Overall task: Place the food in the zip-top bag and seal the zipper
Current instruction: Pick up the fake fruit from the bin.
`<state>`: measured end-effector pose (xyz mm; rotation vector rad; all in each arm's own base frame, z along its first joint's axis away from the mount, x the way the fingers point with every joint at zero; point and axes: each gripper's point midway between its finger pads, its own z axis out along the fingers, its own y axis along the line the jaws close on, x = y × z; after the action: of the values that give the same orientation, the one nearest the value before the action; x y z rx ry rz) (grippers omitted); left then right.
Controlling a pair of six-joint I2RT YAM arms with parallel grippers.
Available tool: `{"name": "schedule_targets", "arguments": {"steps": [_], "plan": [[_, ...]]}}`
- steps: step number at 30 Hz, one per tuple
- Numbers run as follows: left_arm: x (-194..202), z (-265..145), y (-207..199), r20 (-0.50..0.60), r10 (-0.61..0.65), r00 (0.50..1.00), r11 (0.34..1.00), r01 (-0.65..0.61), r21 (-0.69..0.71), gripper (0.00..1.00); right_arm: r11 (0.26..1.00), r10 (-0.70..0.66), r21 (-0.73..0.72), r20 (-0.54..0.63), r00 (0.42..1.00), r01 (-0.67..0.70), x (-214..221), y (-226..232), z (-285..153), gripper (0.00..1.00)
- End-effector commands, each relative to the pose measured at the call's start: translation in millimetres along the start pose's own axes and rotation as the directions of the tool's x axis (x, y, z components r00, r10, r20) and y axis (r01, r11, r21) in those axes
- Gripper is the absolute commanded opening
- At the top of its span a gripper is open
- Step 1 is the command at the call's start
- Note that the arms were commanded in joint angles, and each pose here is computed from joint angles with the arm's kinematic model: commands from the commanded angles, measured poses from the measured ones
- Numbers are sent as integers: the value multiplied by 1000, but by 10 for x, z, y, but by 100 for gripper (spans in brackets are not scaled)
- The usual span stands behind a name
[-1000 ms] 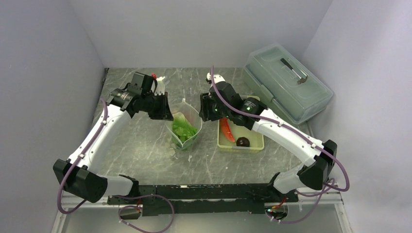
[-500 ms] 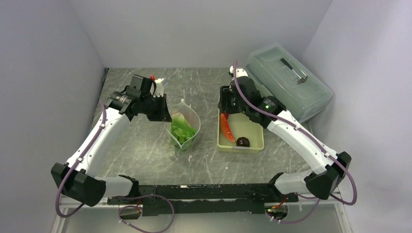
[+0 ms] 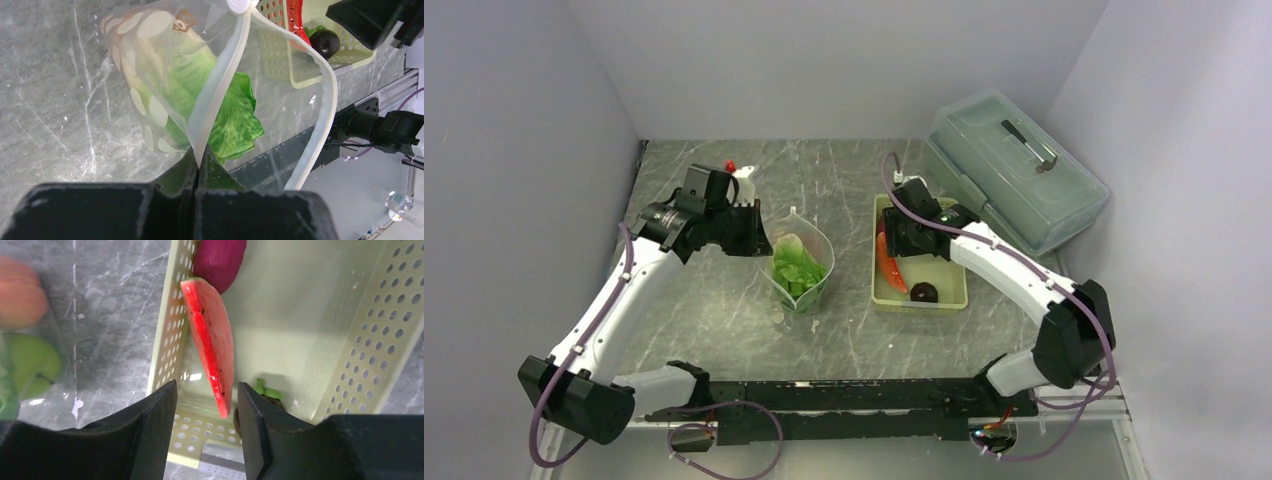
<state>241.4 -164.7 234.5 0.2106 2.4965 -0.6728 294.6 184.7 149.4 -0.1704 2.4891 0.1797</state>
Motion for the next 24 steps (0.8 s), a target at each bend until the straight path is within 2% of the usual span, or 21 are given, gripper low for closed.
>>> {"name": "schedule_targets", "arguments": {"steps": [1,9,19,24], "plan": [[-144,-74,-47,103,43,994,999,-46,24,0,999,25,-49,43,999,-23,-194,120,162,52],[-121,-69,-49,122,48,991,998,-53,35,0,999,13,-47,-22,1000,-14,-340,133,551,52],[-89,-55,-35,119,51,992,998,-55,36,0,1000,-14,-1,-53,998,14,-454,96,771,51],[-90,-49,-27,120,55,991,998,-59,32,0,1000,-15,6,-64,998,15,-477,60,842,46]]}}
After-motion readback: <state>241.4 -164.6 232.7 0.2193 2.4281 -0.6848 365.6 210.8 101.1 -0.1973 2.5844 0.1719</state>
